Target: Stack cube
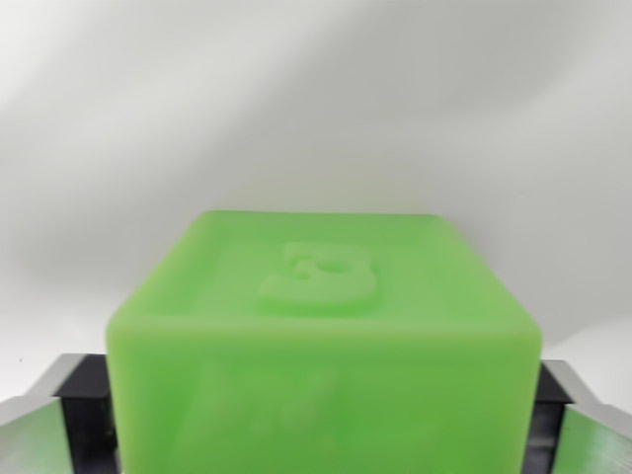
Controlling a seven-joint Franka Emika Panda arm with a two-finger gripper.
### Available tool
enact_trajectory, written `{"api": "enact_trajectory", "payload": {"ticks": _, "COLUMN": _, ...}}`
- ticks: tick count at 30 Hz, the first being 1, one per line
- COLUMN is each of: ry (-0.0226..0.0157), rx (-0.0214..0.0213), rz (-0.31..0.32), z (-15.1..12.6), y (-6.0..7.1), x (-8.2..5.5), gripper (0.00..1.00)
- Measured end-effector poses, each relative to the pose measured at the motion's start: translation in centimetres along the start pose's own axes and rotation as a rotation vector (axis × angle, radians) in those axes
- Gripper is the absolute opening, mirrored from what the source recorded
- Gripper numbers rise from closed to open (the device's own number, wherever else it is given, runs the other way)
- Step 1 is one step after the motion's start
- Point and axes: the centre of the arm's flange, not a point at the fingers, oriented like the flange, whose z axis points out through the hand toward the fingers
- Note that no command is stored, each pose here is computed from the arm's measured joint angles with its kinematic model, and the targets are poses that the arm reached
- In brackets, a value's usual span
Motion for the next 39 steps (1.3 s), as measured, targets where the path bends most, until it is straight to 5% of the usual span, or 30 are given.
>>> {"api": "enact_trajectory", "payload": {"ticks": 28, "ry": -0.0001, "rx": 0.0003, "rz": 0.000, "z": 0.0, "y": 0.0, "x": 0.0, "gripper": 0.00}}
{"api": "enact_trajectory", "payload": {"ticks": 39, "ry": -0.0010, "rx": 0.0052, "rz": 0.000, "z": -1.0, "y": -0.1, "x": 0.0, "gripper": 0.00}}
